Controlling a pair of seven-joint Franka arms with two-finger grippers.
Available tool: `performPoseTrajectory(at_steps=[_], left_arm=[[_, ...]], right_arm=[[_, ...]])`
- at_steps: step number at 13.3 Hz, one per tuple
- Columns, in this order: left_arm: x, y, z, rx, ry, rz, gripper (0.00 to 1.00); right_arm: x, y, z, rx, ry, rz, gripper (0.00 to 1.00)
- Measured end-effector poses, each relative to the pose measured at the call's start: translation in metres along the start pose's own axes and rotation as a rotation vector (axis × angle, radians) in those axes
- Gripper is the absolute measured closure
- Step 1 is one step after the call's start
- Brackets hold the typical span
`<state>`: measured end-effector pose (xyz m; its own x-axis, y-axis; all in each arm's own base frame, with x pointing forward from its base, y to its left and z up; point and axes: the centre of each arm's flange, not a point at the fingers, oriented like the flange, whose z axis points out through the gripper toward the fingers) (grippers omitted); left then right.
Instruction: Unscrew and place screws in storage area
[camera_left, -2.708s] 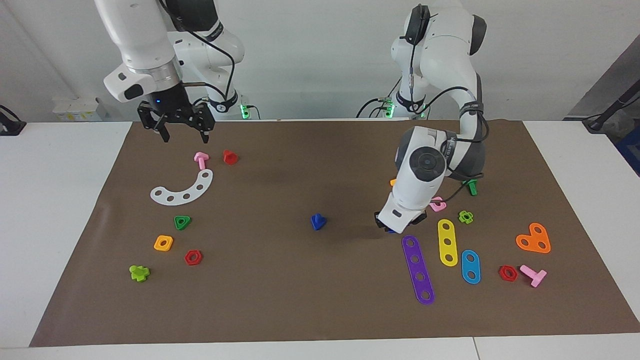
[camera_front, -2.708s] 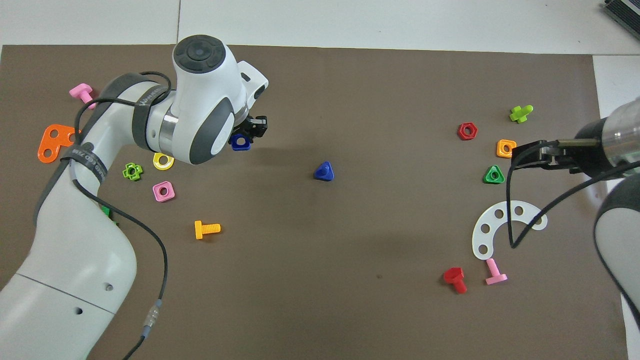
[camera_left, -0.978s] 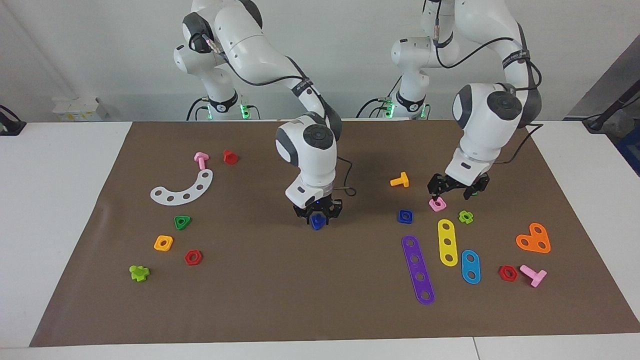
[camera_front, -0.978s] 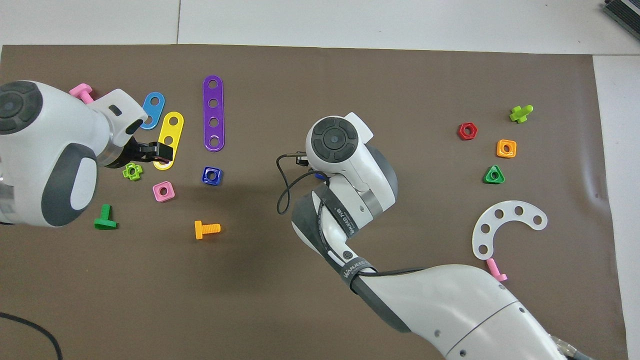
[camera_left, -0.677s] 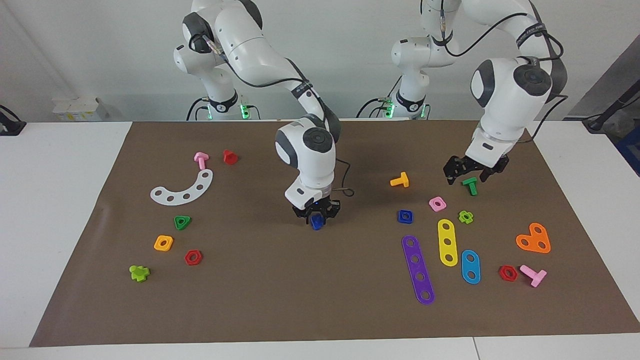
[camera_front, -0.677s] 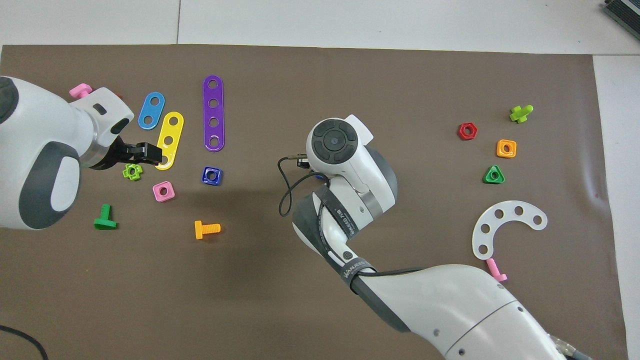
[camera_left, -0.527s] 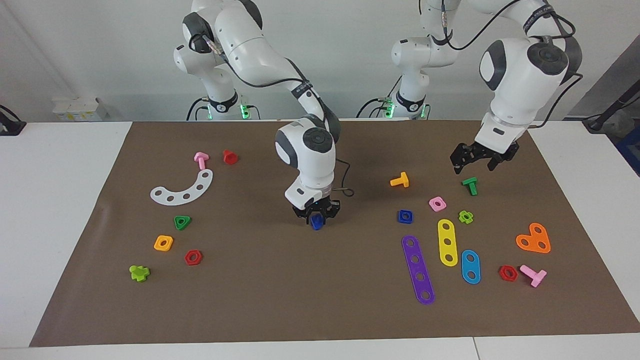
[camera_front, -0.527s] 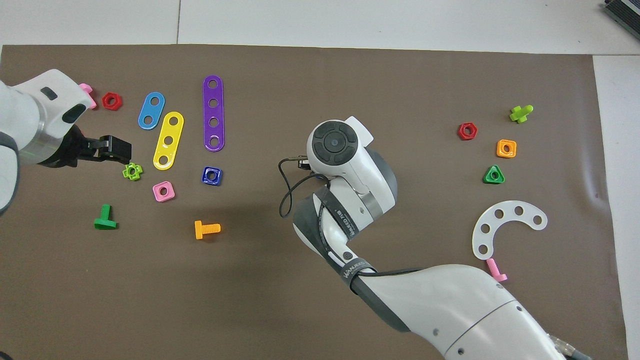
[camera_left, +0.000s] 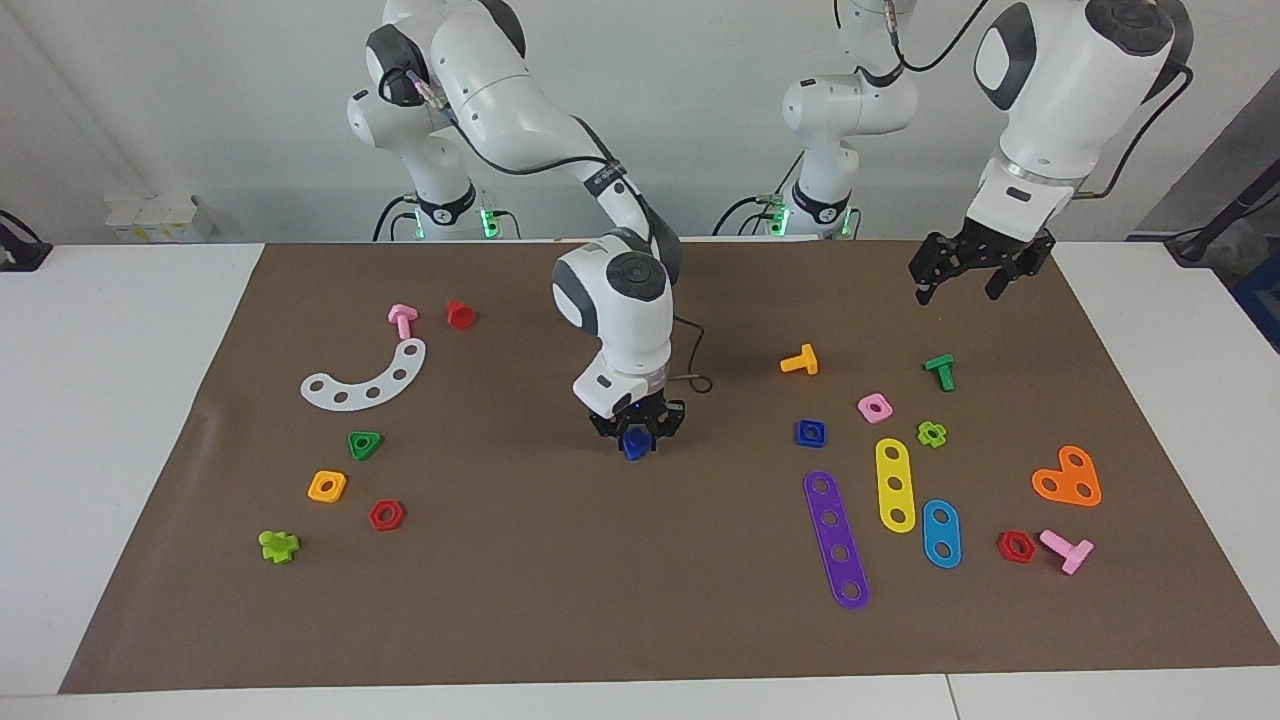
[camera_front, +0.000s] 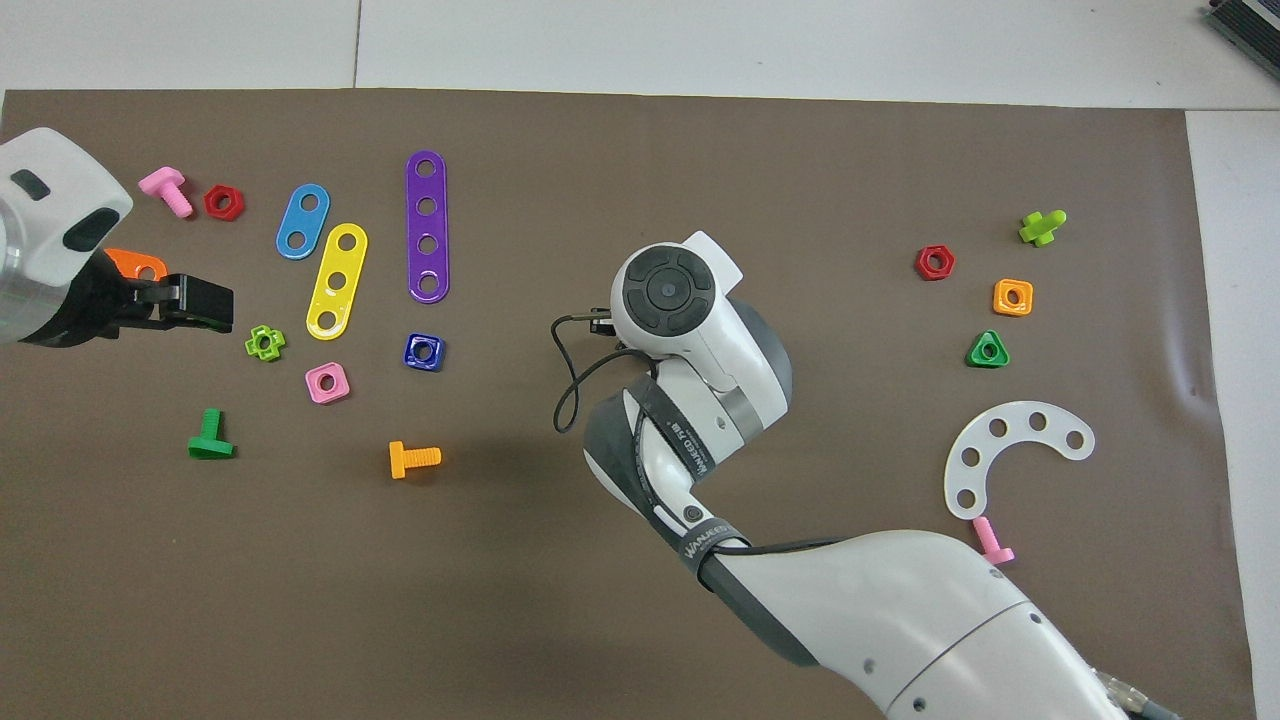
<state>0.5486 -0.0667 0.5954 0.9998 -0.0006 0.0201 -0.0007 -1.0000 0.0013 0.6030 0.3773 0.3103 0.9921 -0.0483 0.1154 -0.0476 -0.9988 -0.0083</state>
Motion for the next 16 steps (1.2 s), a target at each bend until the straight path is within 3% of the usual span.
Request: performPoseTrajectory(at_steps=[12,13,15,16], left_arm=[[-0.0008,0.0028,-0.0017,-0.03,-0.005,0.048,0.0],[-0.0008,0.0029,-0.0017,-0.03,-0.005,0.05,0.0],[-0.0008,0.0028,-0.0017,-0.031,-0.005,0.069,0.0],[-0.0007,0.0026,-0.0017,-0.031,-0.005,0.081,0.0]], right_arm=[[-0.0017,0.0007,0.0001,-0.013,-0.016,-0.001,0.54],[-0.0017,0.0007,0.0001,-0.013,-0.016,-0.001,0.57],[-0.0012,0.0004,-0.0005,-0.01,-0.012,-0.002,0.81],[-0.0008,0.0001,-0.0011,-0.009,-0.01,-0.002,0.81]])
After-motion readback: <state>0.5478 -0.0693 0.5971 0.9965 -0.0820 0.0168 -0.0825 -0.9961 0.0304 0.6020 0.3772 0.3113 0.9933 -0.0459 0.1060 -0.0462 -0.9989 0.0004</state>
